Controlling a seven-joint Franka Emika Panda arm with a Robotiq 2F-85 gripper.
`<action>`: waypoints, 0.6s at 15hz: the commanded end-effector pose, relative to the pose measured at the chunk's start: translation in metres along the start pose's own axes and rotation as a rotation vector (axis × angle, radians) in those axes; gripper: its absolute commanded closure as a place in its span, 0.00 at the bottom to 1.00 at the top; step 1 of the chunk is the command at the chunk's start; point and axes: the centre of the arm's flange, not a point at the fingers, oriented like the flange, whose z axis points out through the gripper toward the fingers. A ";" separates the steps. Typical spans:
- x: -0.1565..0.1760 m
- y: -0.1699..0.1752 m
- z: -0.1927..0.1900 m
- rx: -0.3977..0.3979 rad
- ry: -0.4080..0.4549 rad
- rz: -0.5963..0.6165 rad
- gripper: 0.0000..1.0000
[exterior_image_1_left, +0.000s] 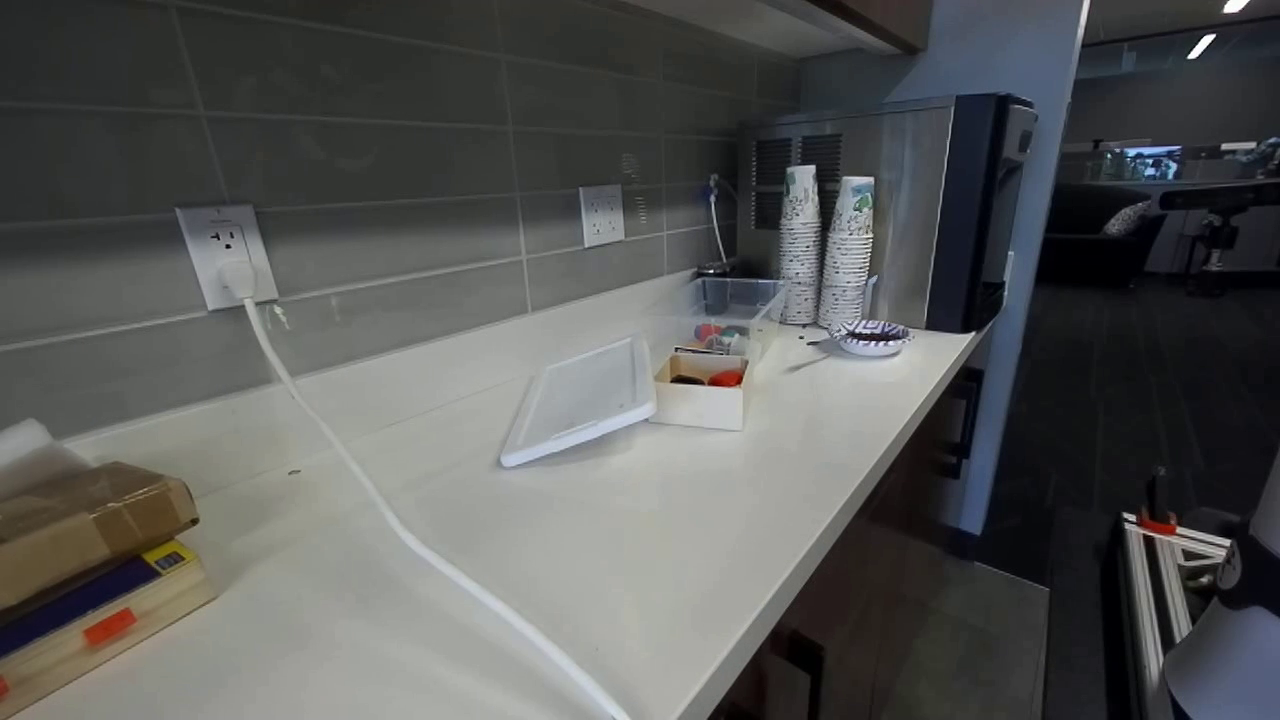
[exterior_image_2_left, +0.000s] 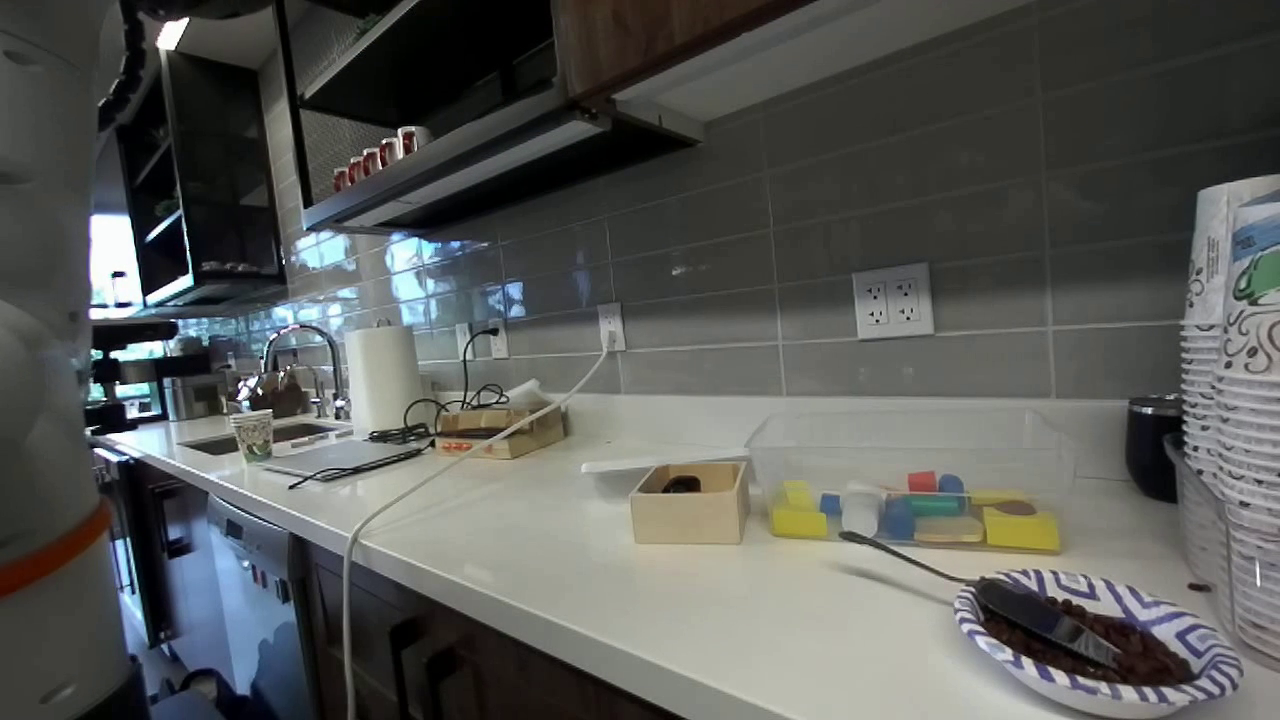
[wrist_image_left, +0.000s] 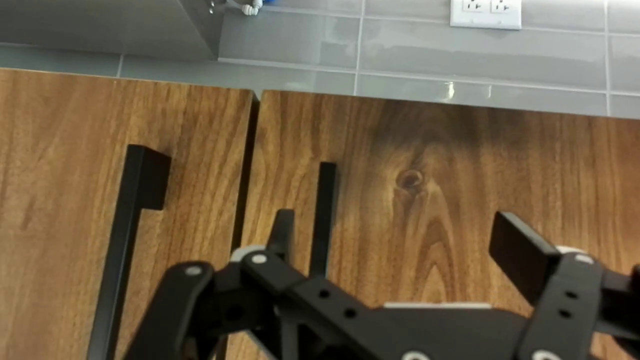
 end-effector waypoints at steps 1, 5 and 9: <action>0.026 0.030 0.002 -0.025 0.027 0.026 0.00; 0.032 0.037 0.018 -0.009 0.059 0.059 0.00; 0.029 0.046 0.029 0.020 0.079 0.079 0.00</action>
